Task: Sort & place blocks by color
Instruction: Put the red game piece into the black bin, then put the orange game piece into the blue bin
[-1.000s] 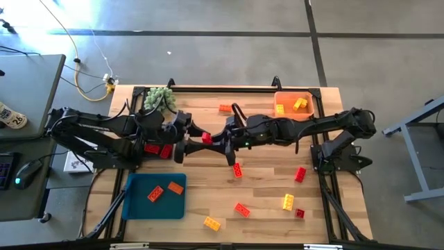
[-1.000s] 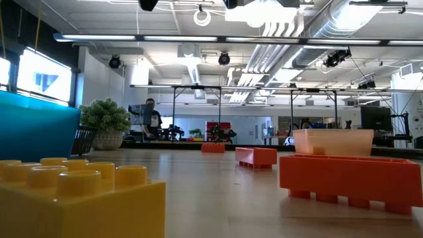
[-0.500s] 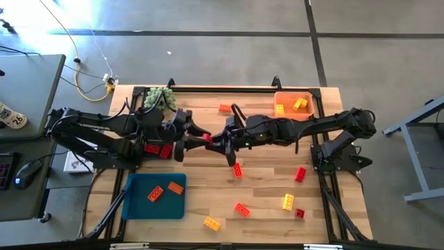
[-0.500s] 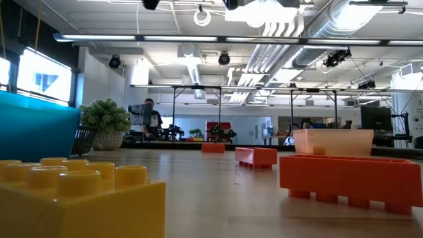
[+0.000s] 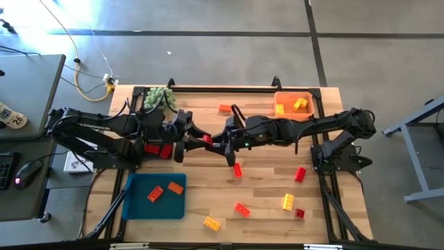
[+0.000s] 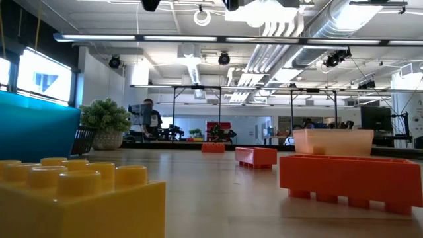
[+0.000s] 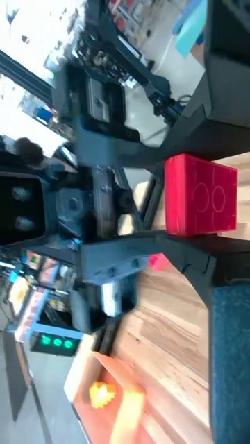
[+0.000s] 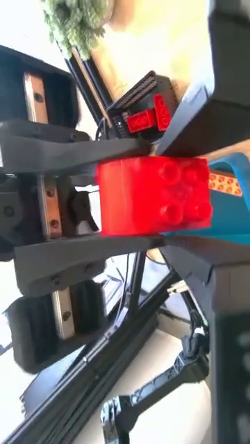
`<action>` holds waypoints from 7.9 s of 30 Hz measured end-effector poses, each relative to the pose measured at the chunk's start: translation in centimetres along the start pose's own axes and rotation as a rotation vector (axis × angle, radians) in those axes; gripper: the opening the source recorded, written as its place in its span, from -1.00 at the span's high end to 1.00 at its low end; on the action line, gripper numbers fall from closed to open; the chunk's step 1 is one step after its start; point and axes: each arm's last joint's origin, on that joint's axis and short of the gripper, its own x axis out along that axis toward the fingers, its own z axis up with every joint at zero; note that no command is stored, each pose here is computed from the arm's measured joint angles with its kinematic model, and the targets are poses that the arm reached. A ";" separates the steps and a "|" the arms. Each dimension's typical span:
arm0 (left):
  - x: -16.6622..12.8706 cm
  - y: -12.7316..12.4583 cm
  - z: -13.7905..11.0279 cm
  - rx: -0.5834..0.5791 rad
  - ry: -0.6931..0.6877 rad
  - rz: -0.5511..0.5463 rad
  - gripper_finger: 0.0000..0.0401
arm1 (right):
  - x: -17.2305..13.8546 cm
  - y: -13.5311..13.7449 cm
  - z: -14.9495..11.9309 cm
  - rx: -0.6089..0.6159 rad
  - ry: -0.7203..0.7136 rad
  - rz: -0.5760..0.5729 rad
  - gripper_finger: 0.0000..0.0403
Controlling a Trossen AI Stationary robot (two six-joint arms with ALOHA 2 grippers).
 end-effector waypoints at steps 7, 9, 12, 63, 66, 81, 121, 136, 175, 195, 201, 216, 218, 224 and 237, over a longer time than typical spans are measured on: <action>0.0 0.5 -1.2 -0.006 0.114 0.051 0.44 | -0.1 -0.5 -0.5 0.011 0.052 -0.059 -0.15; -0.1 0.7 -1.6 -0.010 0.157 0.071 0.44 | -0.1 -0.7 -0.8 0.008 0.084 -0.077 -0.16; -0.4 1.1 -2.5 -0.013 0.250 0.138 0.44 | -0.2 -1.0 -1.3 0.004 0.135 -0.108 -0.16; -3.5 9.8 -10.3 -0.224 1.330 0.799 0.25 | -1.8 -2.2 -5.1 0.399 0.423 -0.445 -0.17; -3.5 9.9 -10.3 -0.227 1.329 0.801 0.15 | -2.0 -2.0 -5.5 0.408 0.423 -0.481 -0.17; -3.6 9.7 -10.3 -0.262 1.342 0.765 -0.07 | -1.0 -2.5 -8.3 0.449 0.468 -0.613 -0.17; -5.4 5.7 -1.7 -0.285 0.903 0.588 -0.05 | 4.8 -6.8 -19.3 0.482 0.762 -0.864 -0.07; -4.3 5.2 -1.1 -0.347 0.843 0.353 -0.05 | 5.4 -5.1 -17.7 0.334 0.842 -0.663 0.49; -1.4 5.1 1.2 -0.866 0.447 0.381 -0.05 | 6.5 -1.3 -1.7 -0.427 0.508 -0.459 0.49; -0.5 5.5 0.6 -0.824 0.486 0.385 0.02 | 6.8 -1.3 -1.3 -0.397 0.446 -0.480 0.49; 0.0 5.8 0.3 -0.795 0.507 0.378 0.19 | 6.8 -1.4 -1.2 -0.383 0.435 -0.481 0.49; 0.7 5.0 -0.4 -0.645 0.572 0.325 0.66 | 6.7 -1.2 -1.7 -0.281 0.482 -0.438 0.08; 0.5 4.8 -0.7 -0.639 0.604 0.328 0.63 | 6.6 -1.2 -1.8 -0.241 0.496 -0.418 0.03; -0.1 3.7 -2.1 -0.604 0.753 0.349 0.62 | 6.4 -1.1 -2.1 -0.156 0.544 -0.402 0.00; -2.6 -1.7 -6.1 -0.430 1.165 0.331 0.63 | 5.7 -1.6 -2.8 -0.108 0.616 -0.479 -0.01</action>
